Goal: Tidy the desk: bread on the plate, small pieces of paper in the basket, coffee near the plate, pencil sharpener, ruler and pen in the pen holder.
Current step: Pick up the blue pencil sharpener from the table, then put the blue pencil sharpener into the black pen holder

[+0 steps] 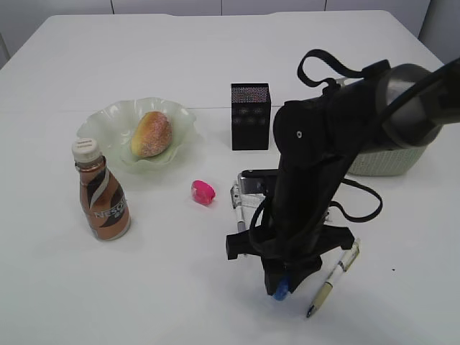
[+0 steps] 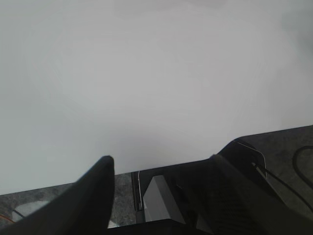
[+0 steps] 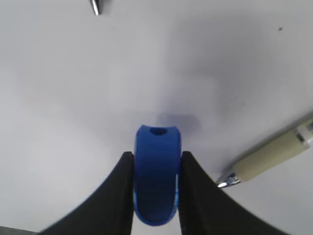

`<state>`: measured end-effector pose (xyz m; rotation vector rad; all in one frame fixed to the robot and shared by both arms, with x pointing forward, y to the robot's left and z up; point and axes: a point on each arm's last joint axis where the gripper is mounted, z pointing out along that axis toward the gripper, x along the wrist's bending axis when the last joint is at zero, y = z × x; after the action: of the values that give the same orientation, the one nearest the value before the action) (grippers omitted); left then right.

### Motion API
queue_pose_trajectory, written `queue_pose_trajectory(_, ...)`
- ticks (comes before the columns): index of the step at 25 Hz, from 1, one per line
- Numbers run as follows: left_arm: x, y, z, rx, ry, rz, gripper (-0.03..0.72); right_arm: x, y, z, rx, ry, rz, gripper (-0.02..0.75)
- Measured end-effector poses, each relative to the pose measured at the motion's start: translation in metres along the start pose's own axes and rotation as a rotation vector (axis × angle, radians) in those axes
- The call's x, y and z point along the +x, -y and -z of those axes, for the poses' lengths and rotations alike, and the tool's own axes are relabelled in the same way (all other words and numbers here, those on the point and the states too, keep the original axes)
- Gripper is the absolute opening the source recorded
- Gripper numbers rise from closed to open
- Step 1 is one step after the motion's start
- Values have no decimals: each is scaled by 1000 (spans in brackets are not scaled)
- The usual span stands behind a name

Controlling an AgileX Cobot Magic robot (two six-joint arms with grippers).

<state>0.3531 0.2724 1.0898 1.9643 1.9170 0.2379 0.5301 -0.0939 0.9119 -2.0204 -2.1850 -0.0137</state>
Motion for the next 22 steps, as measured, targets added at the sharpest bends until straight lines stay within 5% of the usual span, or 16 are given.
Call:
queue_pose_trajectory(8, 0, 0, 0, 0, 0, 0, 433, -13, -10, 44, -257, 131, 240, 203)
queue_pose_trajectory(18, 0, 0, 0, 0, 2, 1, 433, 2, -17, 126, -839, 63, 455, 203)
queue_pose_trajectory(22, 0, 0, 0, 1, 3, 1, 433, 1, -26, 139, -976, 37, 483, 202)
